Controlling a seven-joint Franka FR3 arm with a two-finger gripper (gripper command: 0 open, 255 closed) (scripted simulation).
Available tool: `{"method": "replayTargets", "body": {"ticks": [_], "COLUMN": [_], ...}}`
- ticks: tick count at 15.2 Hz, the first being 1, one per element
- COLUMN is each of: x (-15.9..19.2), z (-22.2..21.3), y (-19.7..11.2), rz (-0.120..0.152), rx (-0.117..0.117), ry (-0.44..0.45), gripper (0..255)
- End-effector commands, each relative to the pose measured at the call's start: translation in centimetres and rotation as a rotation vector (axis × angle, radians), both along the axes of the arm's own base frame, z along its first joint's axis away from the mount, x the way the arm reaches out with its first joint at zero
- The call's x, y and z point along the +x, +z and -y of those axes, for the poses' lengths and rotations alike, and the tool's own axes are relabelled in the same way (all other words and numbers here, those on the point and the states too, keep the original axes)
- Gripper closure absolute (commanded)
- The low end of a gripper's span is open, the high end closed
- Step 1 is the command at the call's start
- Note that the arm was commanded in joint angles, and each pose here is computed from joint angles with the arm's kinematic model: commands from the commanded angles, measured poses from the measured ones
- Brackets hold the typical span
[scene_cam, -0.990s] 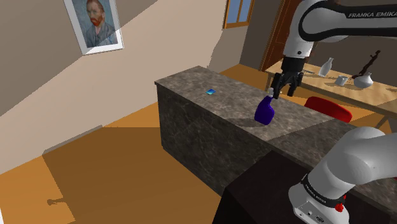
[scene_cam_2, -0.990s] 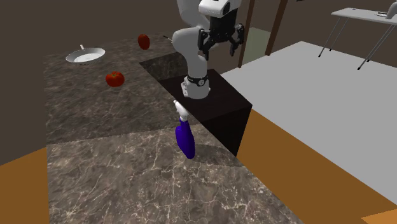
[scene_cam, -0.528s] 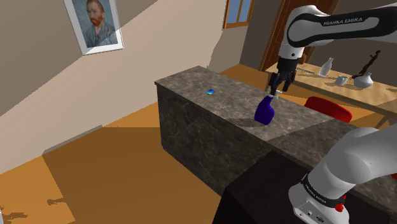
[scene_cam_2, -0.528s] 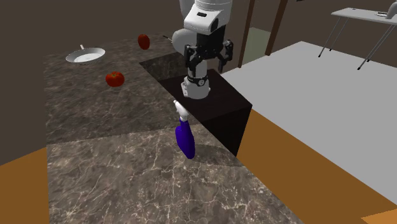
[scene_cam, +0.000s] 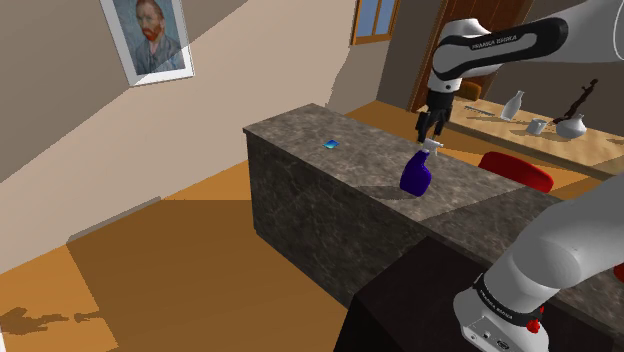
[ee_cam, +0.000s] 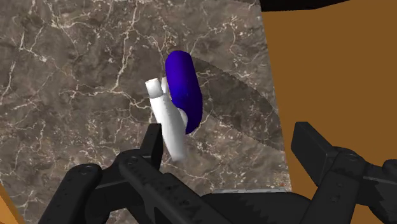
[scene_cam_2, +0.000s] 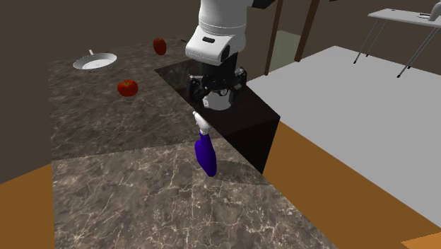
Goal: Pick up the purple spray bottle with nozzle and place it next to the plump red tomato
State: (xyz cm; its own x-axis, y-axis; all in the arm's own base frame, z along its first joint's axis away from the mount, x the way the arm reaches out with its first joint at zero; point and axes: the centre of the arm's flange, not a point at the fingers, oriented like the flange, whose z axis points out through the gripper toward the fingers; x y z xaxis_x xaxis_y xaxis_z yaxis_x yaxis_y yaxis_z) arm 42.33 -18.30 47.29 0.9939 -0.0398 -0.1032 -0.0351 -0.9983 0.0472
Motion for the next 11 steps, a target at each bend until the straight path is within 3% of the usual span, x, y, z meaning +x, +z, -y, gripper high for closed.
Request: {"method": "replayTargets", "body": {"ticks": [1,3,11], "x": [1.6,3.0,2.7], "z": [1.9,3.3,3.6], "y": [-0.6,-0.9,-4.9], "rz": [0.01,0.018,0.018], "rx": [-0.018,-0.032,-0.032], "ry": [0.024,0.043,0.043], "gripper": [0,0,0]}}
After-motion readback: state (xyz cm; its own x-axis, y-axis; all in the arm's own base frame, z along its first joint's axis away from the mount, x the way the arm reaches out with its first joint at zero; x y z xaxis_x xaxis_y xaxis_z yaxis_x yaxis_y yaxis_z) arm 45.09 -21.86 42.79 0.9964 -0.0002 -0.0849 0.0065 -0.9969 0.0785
